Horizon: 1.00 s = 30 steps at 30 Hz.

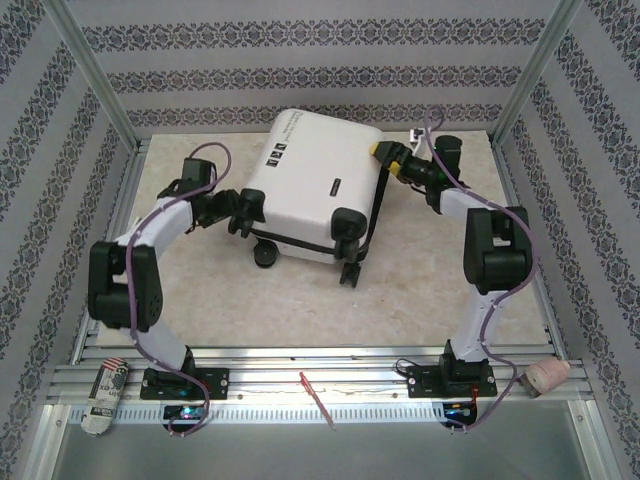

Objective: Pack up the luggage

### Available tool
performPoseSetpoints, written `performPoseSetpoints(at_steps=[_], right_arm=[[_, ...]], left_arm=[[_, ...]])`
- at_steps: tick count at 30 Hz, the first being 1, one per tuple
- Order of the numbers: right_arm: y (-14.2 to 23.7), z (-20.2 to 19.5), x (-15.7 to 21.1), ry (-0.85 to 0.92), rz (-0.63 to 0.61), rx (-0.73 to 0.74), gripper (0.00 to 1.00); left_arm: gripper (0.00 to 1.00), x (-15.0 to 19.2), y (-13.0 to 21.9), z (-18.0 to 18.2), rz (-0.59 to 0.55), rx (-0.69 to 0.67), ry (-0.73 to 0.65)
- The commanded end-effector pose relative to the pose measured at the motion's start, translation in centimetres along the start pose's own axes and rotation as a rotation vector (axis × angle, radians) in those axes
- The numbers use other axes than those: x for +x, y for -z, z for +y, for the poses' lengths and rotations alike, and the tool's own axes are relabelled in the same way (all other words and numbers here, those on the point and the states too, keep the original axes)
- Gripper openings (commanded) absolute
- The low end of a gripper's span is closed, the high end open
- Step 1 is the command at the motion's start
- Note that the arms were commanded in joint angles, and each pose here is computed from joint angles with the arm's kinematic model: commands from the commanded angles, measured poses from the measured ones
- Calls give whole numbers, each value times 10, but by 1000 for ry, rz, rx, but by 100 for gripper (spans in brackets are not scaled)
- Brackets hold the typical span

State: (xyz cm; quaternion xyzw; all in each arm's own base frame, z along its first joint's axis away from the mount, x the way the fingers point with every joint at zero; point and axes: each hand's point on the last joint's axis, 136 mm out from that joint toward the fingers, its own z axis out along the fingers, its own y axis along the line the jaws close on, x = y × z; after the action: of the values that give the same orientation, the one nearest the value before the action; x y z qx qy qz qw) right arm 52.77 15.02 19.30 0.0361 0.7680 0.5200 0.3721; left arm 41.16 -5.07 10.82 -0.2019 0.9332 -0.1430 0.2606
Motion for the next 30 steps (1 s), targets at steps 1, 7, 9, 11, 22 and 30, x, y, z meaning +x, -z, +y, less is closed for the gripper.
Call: performPoseSetpoints(at_steps=[1, 7, 9, 11, 22, 30], right_arm=[[-46, 46, 55, 15, 222, -157, 94], [-84, 90, 62, 76, 328, -252, 92], [-87, 104, 61, 104, 344, -276, 91], [-85, 113, 49, 121, 325, -290, 91], [-1, 78, -71, 131, 57, -138, 91], [71, 53, -71, 105, -47, 26, 91]], left_arm=[[65, 43, 20, -35, 12, 107, 14], [65, 91, 56, -78, -95, 232, 22], [65, 103, 71, -97, -157, 299, 4], [67, 105, 84, -103, -219, 323, -11], [77, 55, 134, -90, -365, 97, -229], [82, -20, 138, -115, -385, 192, -273]])
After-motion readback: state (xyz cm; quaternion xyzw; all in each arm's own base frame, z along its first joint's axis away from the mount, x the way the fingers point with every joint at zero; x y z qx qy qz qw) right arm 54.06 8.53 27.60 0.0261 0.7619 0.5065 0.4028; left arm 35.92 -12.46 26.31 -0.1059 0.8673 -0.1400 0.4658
